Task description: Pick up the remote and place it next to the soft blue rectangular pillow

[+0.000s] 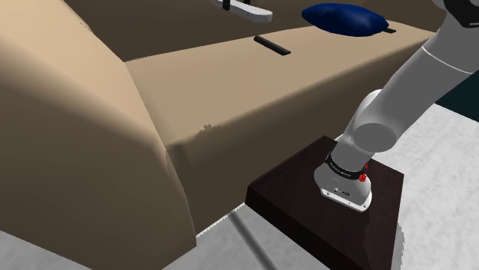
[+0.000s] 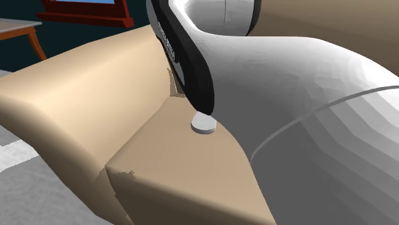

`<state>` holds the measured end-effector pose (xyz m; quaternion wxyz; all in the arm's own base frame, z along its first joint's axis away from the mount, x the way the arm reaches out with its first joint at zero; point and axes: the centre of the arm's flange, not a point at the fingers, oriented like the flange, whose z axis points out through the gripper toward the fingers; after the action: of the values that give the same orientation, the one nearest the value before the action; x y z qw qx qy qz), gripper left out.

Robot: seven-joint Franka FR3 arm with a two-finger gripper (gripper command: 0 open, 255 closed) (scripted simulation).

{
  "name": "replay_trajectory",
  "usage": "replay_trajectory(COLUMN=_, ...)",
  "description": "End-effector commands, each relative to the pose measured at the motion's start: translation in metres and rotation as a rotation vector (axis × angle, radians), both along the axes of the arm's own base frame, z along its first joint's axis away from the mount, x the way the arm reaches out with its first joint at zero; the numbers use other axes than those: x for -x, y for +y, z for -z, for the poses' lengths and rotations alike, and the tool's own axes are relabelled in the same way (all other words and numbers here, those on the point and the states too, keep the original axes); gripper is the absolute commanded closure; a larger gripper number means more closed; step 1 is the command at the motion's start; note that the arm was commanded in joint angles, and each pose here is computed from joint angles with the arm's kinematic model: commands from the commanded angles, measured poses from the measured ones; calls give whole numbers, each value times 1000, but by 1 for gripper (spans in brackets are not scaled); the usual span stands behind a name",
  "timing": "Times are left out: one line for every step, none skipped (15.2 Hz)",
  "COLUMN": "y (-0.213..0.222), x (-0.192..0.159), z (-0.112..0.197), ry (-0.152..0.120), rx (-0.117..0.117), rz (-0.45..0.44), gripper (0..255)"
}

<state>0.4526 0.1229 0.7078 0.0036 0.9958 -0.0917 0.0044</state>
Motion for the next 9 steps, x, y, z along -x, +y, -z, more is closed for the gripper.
replay_trajectory(y=1, x=0, z=-10, ry=0, rx=0, rz=0, gripper=255)
replay_trajectory(y=1, x=0, z=-16, ry=0, rx=0, rz=0, gripper=255)
replay_trajectory(y=1, x=0, z=-21, ry=0, rx=0, rz=0, gripper=255)
replay_trajectory(y=1, x=0, z=-26, ry=0, rx=0, rz=0, gripper=255)
replay_trajectory(y=1, x=0, z=-31, ry=0, rx=0, rz=0, gripper=255)
replay_trajectory(y=1, x=0, z=-32, ry=0, rx=0, rz=0, gripper=255)
replay_trajectory(y=-12, x=-1, z=-32, ry=0, rx=0, rz=0, gripper=255)
replay_trajectory(y=-25, x=-3, z=-32, ry=0, rx=0, rz=0, gripper=255)
replay_trajectory(y=-38, x=-4, z=-32, ry=0, rx=0, rz=0, gripper=255)
